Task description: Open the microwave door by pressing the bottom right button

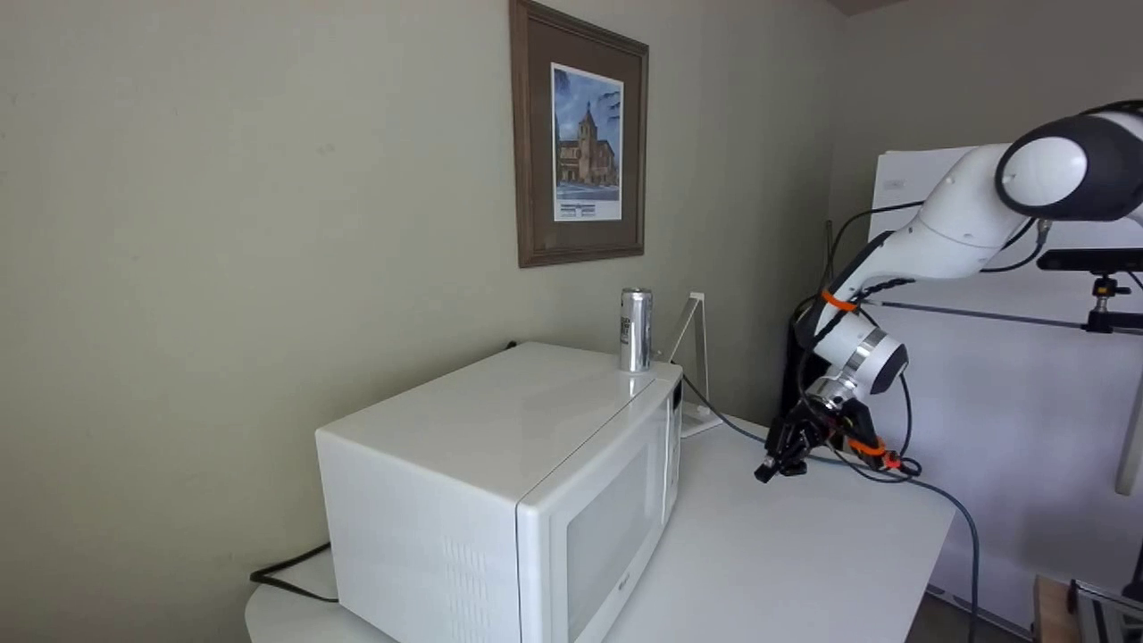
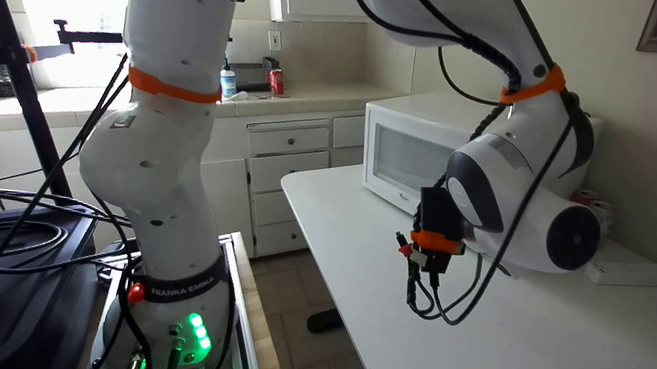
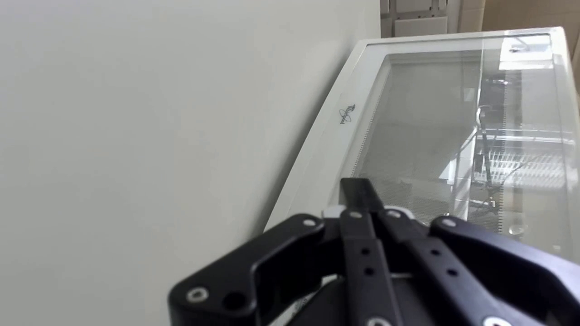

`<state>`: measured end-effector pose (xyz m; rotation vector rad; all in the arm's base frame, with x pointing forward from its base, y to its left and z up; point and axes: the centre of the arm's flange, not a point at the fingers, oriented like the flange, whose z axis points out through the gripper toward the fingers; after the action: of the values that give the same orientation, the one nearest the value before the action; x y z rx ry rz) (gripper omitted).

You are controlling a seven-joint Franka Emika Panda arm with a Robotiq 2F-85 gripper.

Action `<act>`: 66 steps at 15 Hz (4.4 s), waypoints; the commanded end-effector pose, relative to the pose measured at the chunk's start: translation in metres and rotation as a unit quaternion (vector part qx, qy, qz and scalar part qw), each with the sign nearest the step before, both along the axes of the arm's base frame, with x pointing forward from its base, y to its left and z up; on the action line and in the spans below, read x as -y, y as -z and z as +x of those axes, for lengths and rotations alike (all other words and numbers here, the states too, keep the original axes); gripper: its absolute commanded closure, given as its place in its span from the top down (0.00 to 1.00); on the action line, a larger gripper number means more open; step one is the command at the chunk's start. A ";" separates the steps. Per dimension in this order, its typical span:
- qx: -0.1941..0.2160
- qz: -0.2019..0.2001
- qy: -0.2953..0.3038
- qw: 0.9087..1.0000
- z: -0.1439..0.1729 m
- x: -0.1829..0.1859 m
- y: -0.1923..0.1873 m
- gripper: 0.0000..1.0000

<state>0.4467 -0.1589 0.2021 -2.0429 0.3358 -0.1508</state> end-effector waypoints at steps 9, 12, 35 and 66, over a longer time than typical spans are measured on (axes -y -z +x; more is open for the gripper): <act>-0.024 0.047 0.036 0.998 0.092 0.026 0.103 0.00; -0.023 0.039 0.029 0.999 0.080 0.021 0.097 0.01; -0.025 0.027 0.081 0.996 0.120 -0.006 0.111 0.00; 0.004 0.084 0.142 0.986 0.148 -0.024 0.134 0.00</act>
<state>0.5782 -0.1465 0.0824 -1.8699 0.5977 -0.2330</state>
